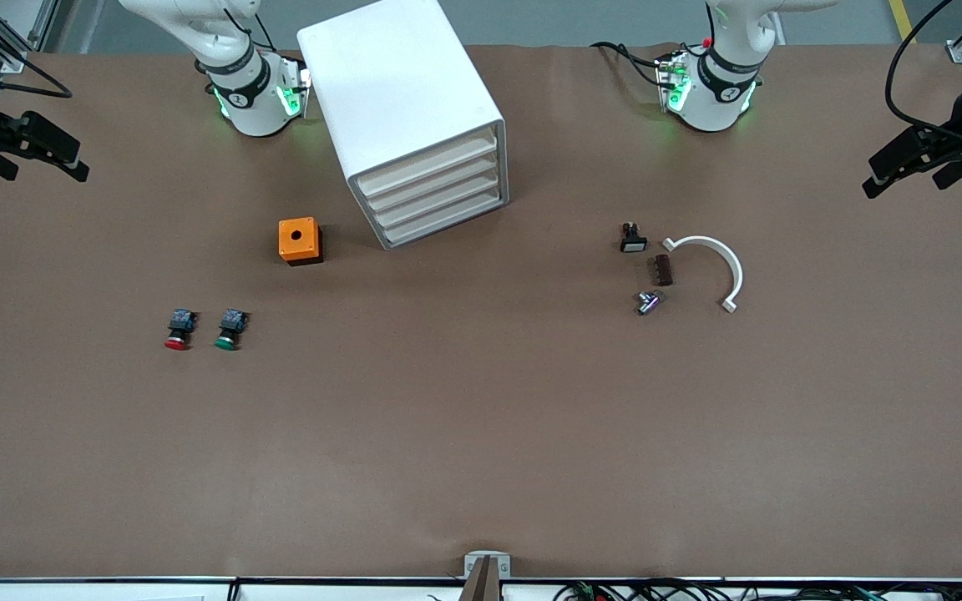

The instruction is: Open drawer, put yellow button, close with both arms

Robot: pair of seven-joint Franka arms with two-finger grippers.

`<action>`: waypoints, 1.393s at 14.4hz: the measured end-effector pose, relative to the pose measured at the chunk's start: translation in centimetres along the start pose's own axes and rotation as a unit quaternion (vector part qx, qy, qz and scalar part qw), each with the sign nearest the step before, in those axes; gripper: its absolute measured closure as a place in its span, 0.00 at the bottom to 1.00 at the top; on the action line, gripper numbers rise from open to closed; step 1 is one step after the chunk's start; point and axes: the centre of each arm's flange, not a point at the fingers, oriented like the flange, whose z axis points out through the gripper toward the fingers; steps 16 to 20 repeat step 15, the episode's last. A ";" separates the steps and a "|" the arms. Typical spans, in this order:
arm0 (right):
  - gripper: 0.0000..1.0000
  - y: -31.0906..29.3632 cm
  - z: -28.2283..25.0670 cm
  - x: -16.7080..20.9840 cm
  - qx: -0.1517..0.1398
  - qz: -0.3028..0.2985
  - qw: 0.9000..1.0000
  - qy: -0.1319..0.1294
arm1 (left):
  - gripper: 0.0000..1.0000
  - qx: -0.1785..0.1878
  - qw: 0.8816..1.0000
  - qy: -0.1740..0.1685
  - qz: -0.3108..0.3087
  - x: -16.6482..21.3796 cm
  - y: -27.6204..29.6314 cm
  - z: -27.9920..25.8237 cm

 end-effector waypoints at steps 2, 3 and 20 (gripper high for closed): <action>0.00 0.0 0.0 0.0 0.000 0.000 1.000 0.000 | 0.00 0.000 1.000 0.002 0.000 -0.1 0.0 -0.2; 0.00 0.0 0.0 0.0 0.000 0.000 1.000 0.000 | 0.00 0.000 1.000 0.003 -0.001 0.0 -0.1 -0.3; 0.00 0.1 0.0 0.1 0.000 0.001 1.000 0.005 | 0.00 0.001 1.000 -0.013 0.001 2.2 0.4 0.6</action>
